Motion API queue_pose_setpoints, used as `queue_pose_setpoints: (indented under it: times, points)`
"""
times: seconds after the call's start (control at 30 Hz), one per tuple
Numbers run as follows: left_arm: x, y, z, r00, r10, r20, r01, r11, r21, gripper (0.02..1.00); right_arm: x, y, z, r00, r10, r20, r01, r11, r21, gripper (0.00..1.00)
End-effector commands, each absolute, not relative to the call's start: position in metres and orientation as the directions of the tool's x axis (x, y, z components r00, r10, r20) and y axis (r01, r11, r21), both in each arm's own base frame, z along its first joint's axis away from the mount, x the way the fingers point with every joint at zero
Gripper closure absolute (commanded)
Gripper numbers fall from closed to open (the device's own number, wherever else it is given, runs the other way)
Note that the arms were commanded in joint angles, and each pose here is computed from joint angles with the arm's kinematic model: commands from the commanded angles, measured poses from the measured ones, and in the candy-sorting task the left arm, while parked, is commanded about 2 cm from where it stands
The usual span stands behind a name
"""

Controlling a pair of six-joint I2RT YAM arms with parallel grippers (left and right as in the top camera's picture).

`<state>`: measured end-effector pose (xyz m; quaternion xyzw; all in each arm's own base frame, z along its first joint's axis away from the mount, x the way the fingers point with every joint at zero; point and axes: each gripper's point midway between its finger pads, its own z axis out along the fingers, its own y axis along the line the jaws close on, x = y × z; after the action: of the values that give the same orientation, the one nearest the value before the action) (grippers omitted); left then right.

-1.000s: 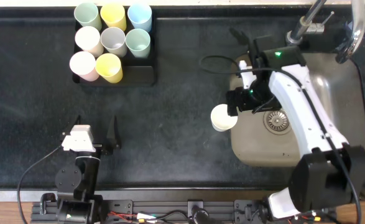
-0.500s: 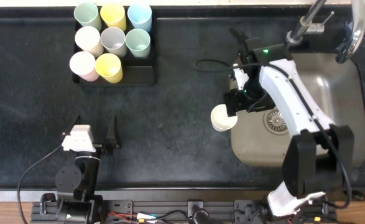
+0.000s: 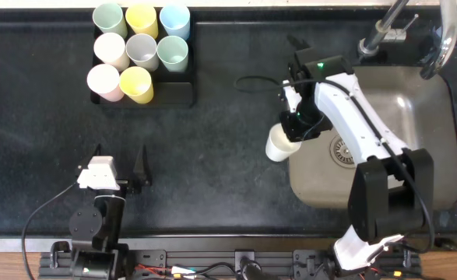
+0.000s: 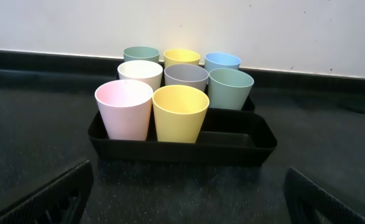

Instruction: Store Cups

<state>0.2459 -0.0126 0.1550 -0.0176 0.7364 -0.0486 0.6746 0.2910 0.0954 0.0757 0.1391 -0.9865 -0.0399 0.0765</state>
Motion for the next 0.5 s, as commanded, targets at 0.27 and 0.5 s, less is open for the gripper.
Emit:
queue_pose_setpoints:
  times: [0.27,0.5]
  points:
    - [0.245,-0.014,0.156,-0.083,-0.074,-0.994,0.055,0.995,-0.079,0.018,0.293,0.107,0.079,-0.948,-0.297,0.117,-0.288,0.954,0.087,0.958]
    - [0.245,-0.014,0.156,-0.083,-0.074,-0.994,0.055,0.995,-0.079,0.018,0.326,0.14,0.125,-0.949,-0.309,-0.061,-0.315,0.94,0.132,0.958]
